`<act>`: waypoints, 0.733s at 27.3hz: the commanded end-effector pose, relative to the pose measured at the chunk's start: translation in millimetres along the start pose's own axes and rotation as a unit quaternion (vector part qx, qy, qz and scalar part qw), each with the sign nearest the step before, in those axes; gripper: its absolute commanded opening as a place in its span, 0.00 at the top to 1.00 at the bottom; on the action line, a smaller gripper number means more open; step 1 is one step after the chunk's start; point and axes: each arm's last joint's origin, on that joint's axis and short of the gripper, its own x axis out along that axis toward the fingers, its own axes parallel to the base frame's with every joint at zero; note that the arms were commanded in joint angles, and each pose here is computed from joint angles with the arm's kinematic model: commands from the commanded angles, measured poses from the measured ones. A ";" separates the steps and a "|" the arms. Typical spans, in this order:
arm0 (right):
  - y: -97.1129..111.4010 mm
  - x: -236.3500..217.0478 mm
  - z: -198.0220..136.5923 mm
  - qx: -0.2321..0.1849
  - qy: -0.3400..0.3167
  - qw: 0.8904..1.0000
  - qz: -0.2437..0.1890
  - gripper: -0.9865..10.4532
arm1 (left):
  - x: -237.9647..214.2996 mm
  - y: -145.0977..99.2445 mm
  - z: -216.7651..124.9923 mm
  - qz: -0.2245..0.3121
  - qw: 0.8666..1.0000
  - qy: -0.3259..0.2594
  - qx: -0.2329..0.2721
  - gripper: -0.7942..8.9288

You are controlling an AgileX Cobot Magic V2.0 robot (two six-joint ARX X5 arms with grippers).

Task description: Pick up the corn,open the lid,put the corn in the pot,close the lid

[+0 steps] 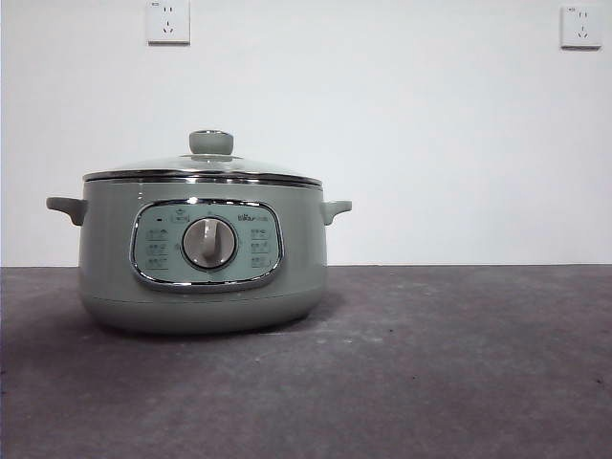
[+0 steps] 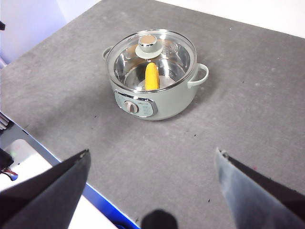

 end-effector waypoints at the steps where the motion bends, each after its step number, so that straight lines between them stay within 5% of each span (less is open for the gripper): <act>1: -0.2 1.4 -3.5 -0.007 0.017 1.000 0.000 0.53 | 0.9 0.2 0.4 -0.002 1.000 0.000 -0.003 0.43; 7: -0.2 1.4 -3.5 -0.007 0.017 1.000 0.000 0.54 | 2.7 0.9 1.2 -0.003 1.000 0.004 -0.005 0.47; 12: -0.2 1.4 -3.5 -0.008 0.017 1.000 0.000 0.92 | 2.7 0.9 1.2 -0.003 1.000 0.004 -0.003 0.91; 20: -0.1 1.4 -3.5 -0.016 0.017 1.000 0.001 0.91 | 2.7 1.0 1.4 -0.002 1.000 0.003 -0.002 0.92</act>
